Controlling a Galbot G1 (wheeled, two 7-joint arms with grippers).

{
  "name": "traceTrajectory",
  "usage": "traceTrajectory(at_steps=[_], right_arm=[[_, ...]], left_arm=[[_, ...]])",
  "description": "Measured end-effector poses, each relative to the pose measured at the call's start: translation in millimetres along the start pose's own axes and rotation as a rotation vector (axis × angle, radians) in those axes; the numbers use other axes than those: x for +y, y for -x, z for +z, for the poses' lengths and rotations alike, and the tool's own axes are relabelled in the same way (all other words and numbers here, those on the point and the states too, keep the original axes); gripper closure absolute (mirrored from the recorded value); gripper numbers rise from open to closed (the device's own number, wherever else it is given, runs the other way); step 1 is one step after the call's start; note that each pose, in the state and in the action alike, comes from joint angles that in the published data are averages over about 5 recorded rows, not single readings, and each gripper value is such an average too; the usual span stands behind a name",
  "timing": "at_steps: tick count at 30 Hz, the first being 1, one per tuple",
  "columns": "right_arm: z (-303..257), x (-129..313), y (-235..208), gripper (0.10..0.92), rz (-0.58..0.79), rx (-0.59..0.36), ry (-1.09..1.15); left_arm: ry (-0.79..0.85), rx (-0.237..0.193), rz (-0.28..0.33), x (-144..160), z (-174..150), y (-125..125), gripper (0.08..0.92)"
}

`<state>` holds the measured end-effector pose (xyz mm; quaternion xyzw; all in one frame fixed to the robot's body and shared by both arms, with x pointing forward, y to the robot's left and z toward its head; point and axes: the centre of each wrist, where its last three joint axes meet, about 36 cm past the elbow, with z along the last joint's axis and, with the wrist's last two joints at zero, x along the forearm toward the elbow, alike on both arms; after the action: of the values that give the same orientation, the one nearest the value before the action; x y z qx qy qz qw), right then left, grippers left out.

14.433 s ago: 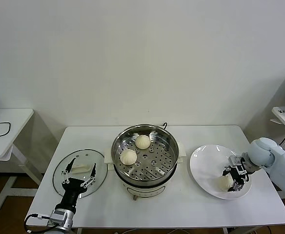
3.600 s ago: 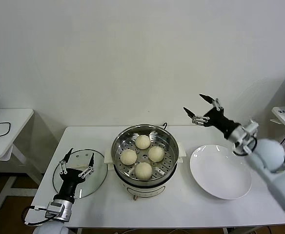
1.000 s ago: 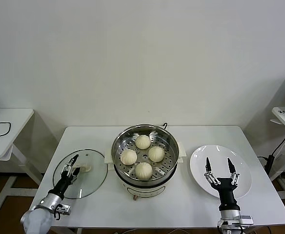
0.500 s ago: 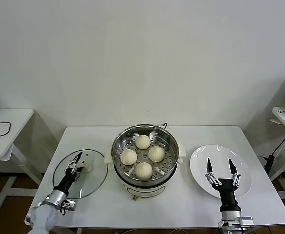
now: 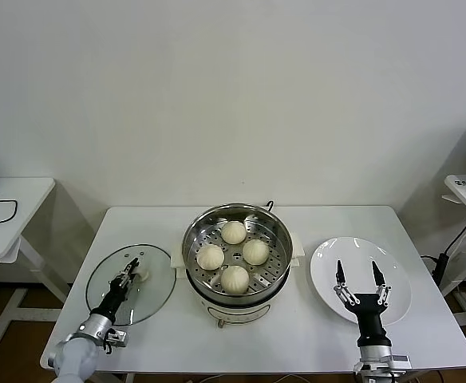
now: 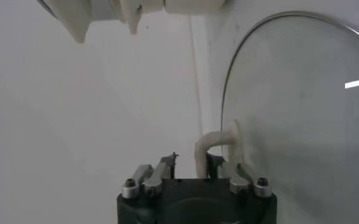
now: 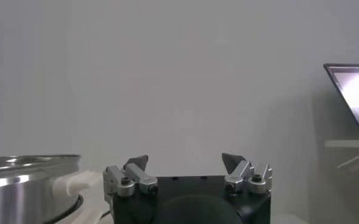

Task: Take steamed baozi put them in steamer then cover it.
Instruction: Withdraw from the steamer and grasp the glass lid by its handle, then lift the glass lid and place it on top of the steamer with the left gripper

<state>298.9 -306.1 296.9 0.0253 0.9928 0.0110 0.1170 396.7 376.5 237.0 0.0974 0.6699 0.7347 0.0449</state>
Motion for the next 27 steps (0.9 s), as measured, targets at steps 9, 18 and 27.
traceTrajectory(at_steps=[9, 18, 27], right_arm=[[2.6, -0.6, 2.3, 0.200, -0.001, -0.004, -0.003], [5.0, 1.2, 3.2, 0.200, -0.006, -0.003, -0.001], [8.9, 3.8, 5.8, 0.200, -0.012, 0.001, 0.004]], left_arm=[[-0.004, 0.020, -0.038, 10.4, -3.5, -5.1, 0.804], [0.023, 0.055, -0.138, 58.6, 4.8, -20.1, 0.804], [-0.009, 0.087, -0.206, 121.8, -10.1, -35.8, 0.804]])
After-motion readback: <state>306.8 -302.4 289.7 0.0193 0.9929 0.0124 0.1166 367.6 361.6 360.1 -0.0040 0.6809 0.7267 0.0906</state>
